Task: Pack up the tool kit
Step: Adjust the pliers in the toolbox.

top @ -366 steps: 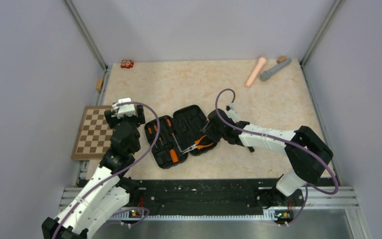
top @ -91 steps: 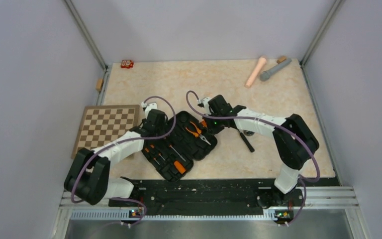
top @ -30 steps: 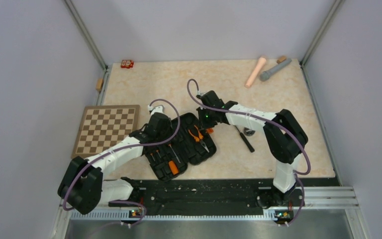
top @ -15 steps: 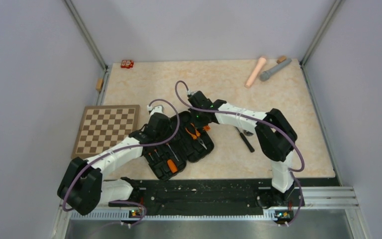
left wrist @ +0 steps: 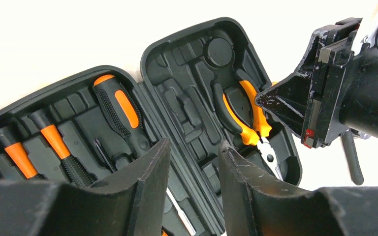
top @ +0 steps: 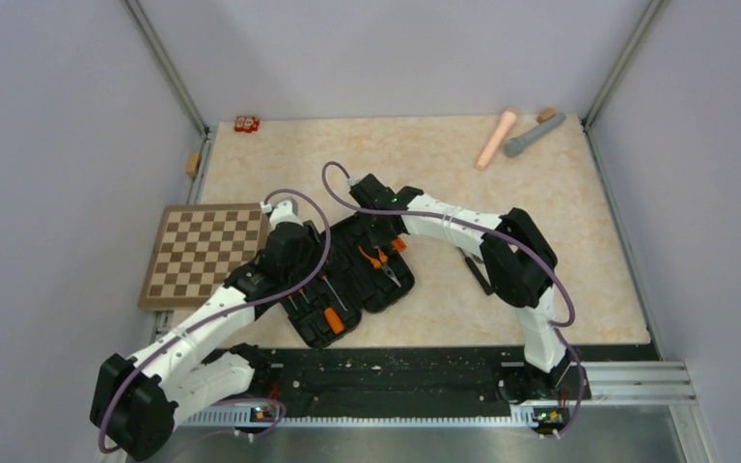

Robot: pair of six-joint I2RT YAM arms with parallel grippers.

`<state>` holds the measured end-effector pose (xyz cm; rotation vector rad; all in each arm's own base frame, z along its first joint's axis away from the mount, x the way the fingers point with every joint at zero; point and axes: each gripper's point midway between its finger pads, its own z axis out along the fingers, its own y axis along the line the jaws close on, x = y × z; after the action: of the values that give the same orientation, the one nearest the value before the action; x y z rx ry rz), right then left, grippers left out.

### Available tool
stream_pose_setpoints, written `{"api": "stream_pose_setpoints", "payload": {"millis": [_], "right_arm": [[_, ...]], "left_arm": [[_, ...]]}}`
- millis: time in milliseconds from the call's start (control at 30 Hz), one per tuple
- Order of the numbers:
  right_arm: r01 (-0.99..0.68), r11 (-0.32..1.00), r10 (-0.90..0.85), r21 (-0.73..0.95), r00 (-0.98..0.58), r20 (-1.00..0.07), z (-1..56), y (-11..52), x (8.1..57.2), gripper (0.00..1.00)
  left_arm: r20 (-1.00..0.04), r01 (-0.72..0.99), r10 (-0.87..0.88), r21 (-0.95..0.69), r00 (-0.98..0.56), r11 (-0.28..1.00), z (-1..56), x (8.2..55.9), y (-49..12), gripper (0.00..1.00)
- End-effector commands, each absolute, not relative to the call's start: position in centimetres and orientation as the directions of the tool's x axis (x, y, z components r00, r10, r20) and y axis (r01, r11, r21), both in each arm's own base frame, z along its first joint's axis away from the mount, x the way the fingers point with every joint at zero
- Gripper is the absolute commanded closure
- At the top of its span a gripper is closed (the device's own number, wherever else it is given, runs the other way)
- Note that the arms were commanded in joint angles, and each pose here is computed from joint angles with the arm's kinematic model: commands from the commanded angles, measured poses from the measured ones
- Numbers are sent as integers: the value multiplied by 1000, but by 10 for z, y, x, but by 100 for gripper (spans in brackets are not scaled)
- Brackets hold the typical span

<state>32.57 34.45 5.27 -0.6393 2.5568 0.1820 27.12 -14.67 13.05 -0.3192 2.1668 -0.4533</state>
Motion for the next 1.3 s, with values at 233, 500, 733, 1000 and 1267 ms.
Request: {"api": "stream_pose_setpoints", "payload": {"millis": [233, 500, 733, 1000, 1267], "right_arm": [[-492, 869, -476, -47, -806, -352, 53, 306, 301, 87], [-507, 862, -469, 14, -808, -357, 60, 305, 287, 91], [-492, 870, -454, 31, -823, -342, 52, 301, 285, 92], [-479, 860, -501, -176, -859, -107, -22, 237, 256, 100], [-528, 814, -524, -243, -847, 85, -71, 207, 232, 100]], "left_arm": [[-701, 16, -373, -481, -608, 877, 145, 273, -168, 52], [-681, 68, -329, -486, -654, 871, 146, 286, -195, 53], [-677, 99, -291, -474, -676, 875, 145, 298, -213, 54], [-647, 82, -305, -496, -699, 864, 133, 302, -222, 58], [-651, 50, -330, -494, -684, 868, 129, 291, -208, 59]]}}
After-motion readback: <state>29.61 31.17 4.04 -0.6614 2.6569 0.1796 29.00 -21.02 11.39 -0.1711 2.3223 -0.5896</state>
